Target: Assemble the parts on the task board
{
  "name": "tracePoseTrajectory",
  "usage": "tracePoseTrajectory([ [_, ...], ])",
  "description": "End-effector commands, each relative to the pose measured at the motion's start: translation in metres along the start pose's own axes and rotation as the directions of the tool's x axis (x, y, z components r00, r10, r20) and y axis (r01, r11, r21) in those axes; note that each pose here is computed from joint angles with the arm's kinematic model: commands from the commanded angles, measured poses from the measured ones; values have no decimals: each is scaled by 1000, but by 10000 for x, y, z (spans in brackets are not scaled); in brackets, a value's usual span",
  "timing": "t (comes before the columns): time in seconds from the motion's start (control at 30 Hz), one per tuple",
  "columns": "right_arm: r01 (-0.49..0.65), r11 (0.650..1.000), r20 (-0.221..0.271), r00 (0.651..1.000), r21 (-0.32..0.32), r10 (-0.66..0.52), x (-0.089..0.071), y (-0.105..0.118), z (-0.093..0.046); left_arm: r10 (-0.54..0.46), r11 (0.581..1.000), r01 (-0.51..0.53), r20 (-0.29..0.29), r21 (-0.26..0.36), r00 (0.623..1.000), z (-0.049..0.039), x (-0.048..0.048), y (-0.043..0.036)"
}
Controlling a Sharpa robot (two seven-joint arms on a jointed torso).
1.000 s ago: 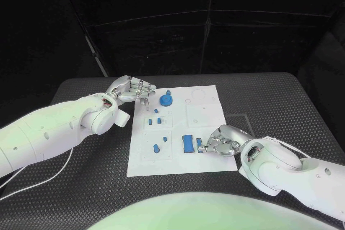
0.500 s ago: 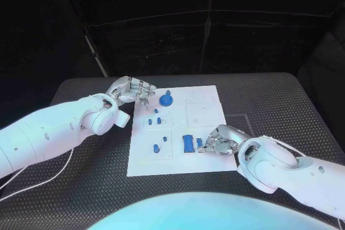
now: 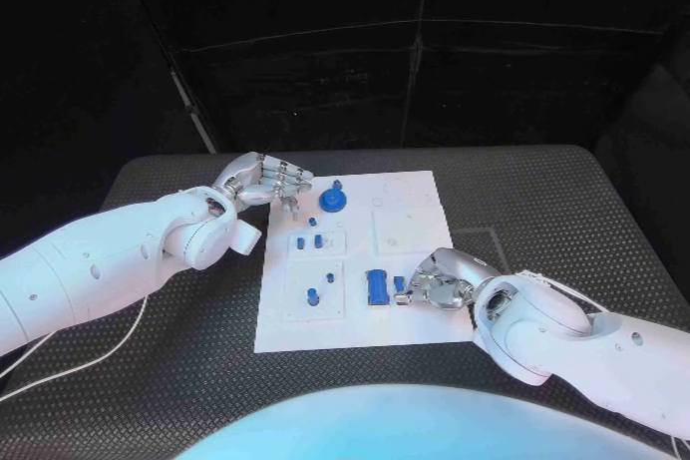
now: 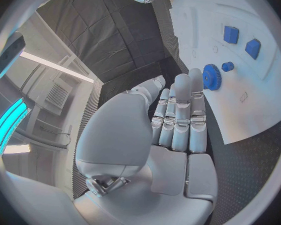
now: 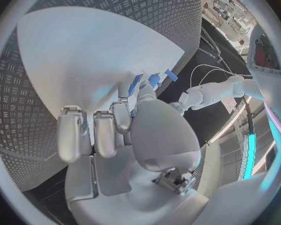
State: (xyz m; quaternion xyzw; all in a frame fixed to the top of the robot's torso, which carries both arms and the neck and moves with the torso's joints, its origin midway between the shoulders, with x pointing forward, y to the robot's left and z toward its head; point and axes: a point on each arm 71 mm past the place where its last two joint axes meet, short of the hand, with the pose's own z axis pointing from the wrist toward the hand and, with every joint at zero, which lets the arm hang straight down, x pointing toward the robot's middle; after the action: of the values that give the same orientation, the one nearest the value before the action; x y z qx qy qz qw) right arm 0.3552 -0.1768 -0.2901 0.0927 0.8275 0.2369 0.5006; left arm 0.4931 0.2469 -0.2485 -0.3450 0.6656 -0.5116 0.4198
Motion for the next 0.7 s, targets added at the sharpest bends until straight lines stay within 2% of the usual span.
tracePoseTrajectory([
  [0.03, -51, 998, 27, 998, -48, 53, -27, 53, -22, -6, 1000, 6, -5, 14, 1000, 1, 2, -21],
  [0.13, -115, 990, 21, 993, -85, 117, -47, 49, -45, -5, 1000, 5, -4, 14, 1000, -2, 0, -21],
  [0.27, -295, 946, -42, 956, -136, 292, -67, -7, -64, -21, 1000, 21, 2, 12, 1000, -5, -8, -20],
  [0.33, -403, 902, -65, 915, -157, 398, -105, -56, -52, -43, 999, 42, 10, 11, 999, -5, -12, -19],
  [0.37, -467, 867, -63, 884, -176, 463, -173, -94, -18, -60, 998, 60, 15, 11, 998, -4, -14, -20],
  [0.43, -537, 820, -51, 841, -197, 538, -272, -154, 45, -88, 996, 88, 23, 13, 996, -2, -20, -19],
  [0.5, -609, 764, -32, 786, -214, 618, -403, -235, 142, -129, 992, 129, 35, 15, 991, 5, -28, -15],
  [0.57, -684, 694, -21, 715, -222, 699, -535, -314, 268, -185, 983, 184, 51, 18, 981, 13, -44, -8],
  [0.67, -748, 617, 0, 637, -244, 771, -684, -420, 449, -263, 965, 262, 81, 28, 961, 32, -74, 8],
  [0.7, -757, 604, 6, 622, -250, 783, -712, -441, 488, -276, 961, 274, 87, 31, 957, 36, -82, 12],
])
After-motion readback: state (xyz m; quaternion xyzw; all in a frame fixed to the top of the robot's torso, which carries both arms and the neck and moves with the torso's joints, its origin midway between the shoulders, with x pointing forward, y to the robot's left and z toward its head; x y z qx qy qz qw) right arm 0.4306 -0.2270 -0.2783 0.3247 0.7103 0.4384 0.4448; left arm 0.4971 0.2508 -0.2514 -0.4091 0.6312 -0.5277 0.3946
